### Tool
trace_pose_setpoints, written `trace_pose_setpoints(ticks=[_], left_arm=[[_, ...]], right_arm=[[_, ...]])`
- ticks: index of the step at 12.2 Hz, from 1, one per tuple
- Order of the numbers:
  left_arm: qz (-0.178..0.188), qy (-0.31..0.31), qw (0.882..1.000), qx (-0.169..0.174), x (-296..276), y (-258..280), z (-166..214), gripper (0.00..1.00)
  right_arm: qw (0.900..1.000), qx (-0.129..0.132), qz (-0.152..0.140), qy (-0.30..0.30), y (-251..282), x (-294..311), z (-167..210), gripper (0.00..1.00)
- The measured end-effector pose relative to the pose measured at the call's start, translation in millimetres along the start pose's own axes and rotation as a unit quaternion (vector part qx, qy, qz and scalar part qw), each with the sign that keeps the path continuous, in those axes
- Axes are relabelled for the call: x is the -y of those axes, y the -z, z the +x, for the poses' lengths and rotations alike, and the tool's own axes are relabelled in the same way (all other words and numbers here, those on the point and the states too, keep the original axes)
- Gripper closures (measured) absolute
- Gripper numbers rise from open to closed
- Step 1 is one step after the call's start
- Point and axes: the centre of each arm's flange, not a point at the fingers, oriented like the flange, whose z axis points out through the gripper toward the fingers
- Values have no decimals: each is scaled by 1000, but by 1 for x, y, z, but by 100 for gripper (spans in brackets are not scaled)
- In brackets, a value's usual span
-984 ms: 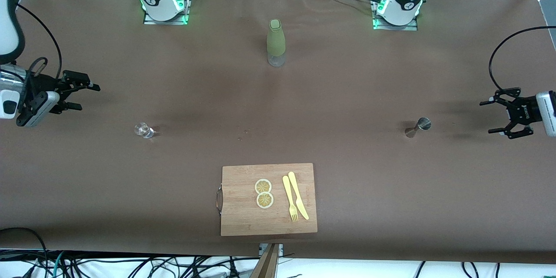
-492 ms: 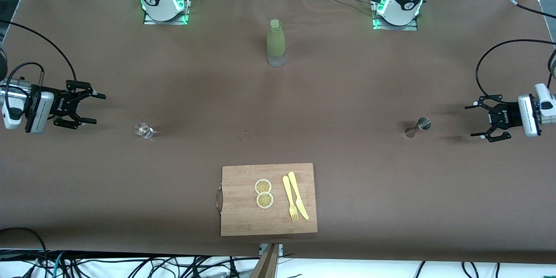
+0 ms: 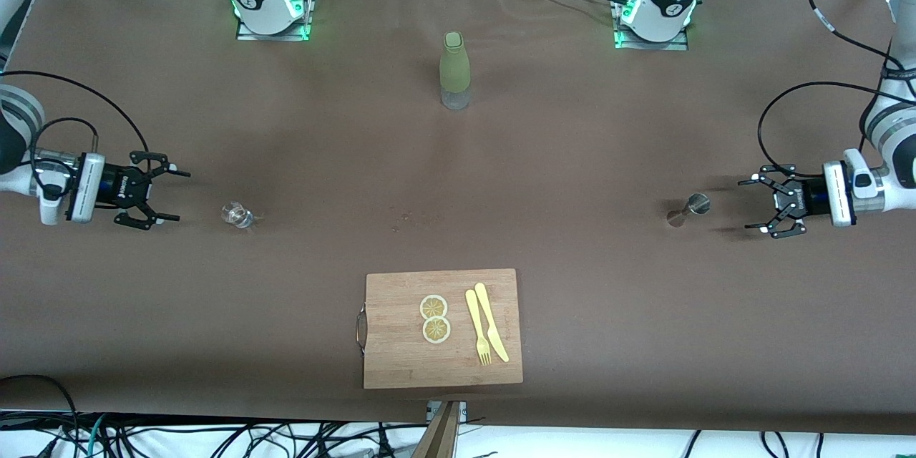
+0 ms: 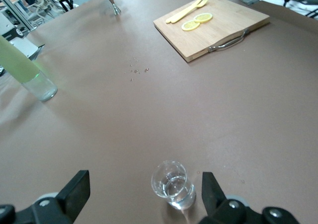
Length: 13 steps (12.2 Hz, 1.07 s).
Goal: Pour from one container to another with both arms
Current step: 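Close the right gripper on the glass while the left gripper grasps the jigger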
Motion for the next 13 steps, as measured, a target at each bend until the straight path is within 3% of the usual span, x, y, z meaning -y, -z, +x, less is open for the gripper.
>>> trace_pose_setpoints(ticks=[8, 13], left_arm=[[-13, -46, 997, -63, 2, -49, -43, 0], [-17, -75, 994, -82, 7, -75, -50, 0]], right_arm=[[997, -61, 5, 43, -48, -16, -65, 0], [997, -68, 5, 39, -61, -32, -82, 0]])
